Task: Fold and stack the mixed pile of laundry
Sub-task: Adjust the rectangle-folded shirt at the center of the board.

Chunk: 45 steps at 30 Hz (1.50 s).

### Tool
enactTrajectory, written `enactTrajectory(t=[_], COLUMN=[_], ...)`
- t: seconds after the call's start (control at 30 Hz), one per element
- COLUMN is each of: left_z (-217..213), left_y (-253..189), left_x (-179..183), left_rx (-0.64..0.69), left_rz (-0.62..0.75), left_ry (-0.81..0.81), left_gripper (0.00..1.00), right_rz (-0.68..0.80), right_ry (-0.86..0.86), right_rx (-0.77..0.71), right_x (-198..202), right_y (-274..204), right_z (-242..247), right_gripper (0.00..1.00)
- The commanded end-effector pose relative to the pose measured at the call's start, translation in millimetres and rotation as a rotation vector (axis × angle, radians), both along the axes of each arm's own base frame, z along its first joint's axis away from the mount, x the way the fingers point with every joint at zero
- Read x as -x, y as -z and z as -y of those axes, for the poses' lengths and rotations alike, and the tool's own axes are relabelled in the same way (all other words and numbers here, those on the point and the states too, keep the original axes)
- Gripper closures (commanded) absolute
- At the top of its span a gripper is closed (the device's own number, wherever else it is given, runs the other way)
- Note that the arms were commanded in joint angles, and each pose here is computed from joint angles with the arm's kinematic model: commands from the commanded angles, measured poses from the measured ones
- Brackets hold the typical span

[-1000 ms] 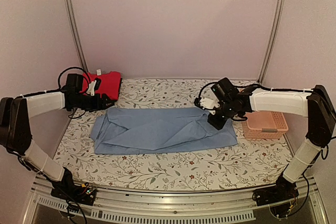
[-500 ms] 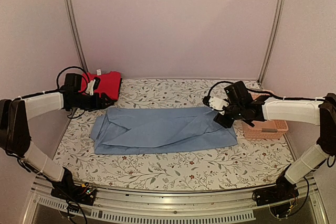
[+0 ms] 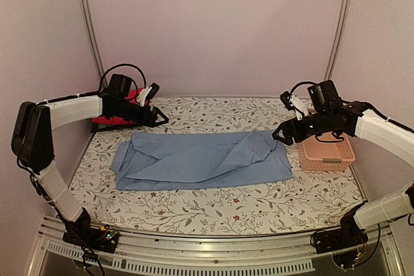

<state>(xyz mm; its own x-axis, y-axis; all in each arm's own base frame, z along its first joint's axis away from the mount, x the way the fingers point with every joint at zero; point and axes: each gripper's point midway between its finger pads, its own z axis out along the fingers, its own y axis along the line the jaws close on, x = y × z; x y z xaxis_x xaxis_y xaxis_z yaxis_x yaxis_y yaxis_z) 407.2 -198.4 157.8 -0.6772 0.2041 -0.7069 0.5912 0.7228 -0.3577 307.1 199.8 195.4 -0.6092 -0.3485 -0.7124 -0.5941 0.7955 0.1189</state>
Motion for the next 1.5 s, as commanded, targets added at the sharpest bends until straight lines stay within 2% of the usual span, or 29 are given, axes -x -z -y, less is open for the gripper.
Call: enactTrajectory(t=[0.0, 0.07, 0.27, 0.37, 0.53, 0.6, 0.7, 0.87, 0.97, 1.07, 1.13, 1.23, 1.33, 1.47], left_z=[55, 85, 189, 242, 321, 333, 331, 331, 327, 303, 272, 228, 200, 176], left_y=[28, 43, 65, 61, 78, 88, 85, 36, 16, 4, 9, 35, 63, 95], left_x=[-2, -5, 13, 26, 88, 113, 137, 157, 162, 125, 84, 35, 13, 4], left_rx=[-0.108, -0.132, -0.153, -0.086, -0.105, -0.132, -0.123, -0.063, -0.073, -0.041, -0.047, -0.149, -0.237, -0.312], left_rz=[-0.007, -0.039, -0.012, -0.005, 0.060, 0.072, 0.084, 0.232, 0.279, 0.265, 0.217, 0.156, 0.118, 0.061], left_ry=[0.188, 0.267, 0.454, 0.525, 0.734, 0.821, 0.892, 0.942, 0.936, 0.812, 0.718, 0.623, 0.590, 0.583], left_gripper=[0.27, 0.30, 0.30, 0.30, 0.29, 0.29, 0.29, 0.25, 0.22, 0.22, 0.24, 0.30, 0.34, 0.38], right_rz=[-0.325, -0.386, -0.567, -0.619, -0.700, -0.717, -0.739, -0.754, -0.775, -0.781, -0.777, -0.770, -0.774, -0.781], right_ry=[0.198, 0.241, 0.356, 0.415, 0.462, 0.470, 0.465, 0.457, 0.439, 0.429, 0.426, 0.406, 0.388, 0.389], right_rx=[-0.233, -0.267, -0.370, -0.418, -0.482, -0.471, -0.442, -0.409, -0.404, -0.372, -0.299, -0.192, -0.120, -0.067], right_x=[-3, -18, -53, -62, -61, -59, -55, -51, -48, -43, -38, -27, -17, -14], right_y=[16, 21, 48, 55, 63, 67, 74, 83, 88, 93, 99, 108, 119, 134], right_z=[6, 4, 7, 18, 33, 35, 37, 38, 36, 38, 40, 39, 34, 32], right_gripper=[0.23, 0.26, 0.29, 0.29, 0.28, 0.28, 0.28, 0.28, 0.29, 0.33, 0.36, 0.39, 0.40, 0.43])
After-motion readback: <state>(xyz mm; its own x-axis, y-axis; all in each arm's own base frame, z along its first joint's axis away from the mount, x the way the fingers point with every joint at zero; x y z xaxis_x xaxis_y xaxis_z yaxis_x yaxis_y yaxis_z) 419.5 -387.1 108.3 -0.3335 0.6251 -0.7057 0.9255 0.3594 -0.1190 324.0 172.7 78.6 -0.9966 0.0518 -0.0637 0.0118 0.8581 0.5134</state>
